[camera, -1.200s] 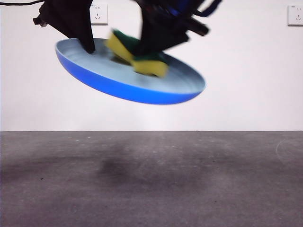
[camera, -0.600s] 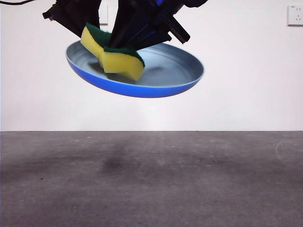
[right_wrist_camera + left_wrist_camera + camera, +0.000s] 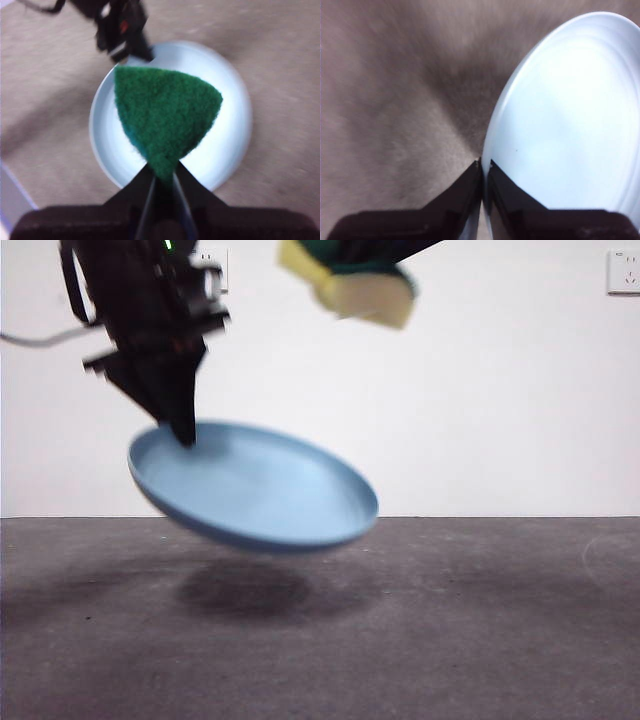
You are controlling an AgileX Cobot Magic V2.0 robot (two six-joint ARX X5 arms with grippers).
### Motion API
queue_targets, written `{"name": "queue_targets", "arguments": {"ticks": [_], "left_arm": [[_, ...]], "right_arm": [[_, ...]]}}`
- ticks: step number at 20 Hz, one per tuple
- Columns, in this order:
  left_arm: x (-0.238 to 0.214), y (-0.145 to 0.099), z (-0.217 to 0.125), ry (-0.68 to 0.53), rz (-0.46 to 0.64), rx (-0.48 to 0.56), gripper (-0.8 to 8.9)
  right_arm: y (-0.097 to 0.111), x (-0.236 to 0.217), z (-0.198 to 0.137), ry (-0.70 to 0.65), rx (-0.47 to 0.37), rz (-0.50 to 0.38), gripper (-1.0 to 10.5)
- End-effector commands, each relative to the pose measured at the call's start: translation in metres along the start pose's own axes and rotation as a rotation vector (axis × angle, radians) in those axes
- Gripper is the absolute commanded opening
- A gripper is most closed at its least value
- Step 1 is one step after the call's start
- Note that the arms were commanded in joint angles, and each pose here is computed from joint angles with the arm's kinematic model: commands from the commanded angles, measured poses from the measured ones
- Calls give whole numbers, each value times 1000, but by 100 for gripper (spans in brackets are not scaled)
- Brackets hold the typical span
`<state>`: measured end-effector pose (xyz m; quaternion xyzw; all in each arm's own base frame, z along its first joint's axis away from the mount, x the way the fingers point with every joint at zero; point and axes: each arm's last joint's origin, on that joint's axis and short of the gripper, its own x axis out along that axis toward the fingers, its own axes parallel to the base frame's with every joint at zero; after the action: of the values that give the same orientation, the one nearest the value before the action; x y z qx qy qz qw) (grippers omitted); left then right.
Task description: Pick up the plate,pick up the cloth,clean the plate with the cloth
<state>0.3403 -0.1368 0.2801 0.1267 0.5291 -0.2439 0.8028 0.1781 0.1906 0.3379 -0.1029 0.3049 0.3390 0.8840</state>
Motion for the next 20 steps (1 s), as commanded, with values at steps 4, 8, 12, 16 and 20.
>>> {"name": "queue_targets", "arguments": {"ticks": [4,8,12,16,20], "left_arm": [[69,21,-1,151,93,-44,-9],[82,32,2,120,137,-89,55],[82,35,4,96,149,-104,415],[82,35,5,83,148,-103,409],[48,28,11,-27,103,-134,409]], "right_arm": [[-20,-24,-4,-12,49,-102,-16],[-30,-30,-9,19,70,-157,-16],[-32,-30,-9,25,77,-166,-16],[-35,-30,-9,26,85,-177,-16],[-55,-14,-12,93,132,-239,-16]]}}
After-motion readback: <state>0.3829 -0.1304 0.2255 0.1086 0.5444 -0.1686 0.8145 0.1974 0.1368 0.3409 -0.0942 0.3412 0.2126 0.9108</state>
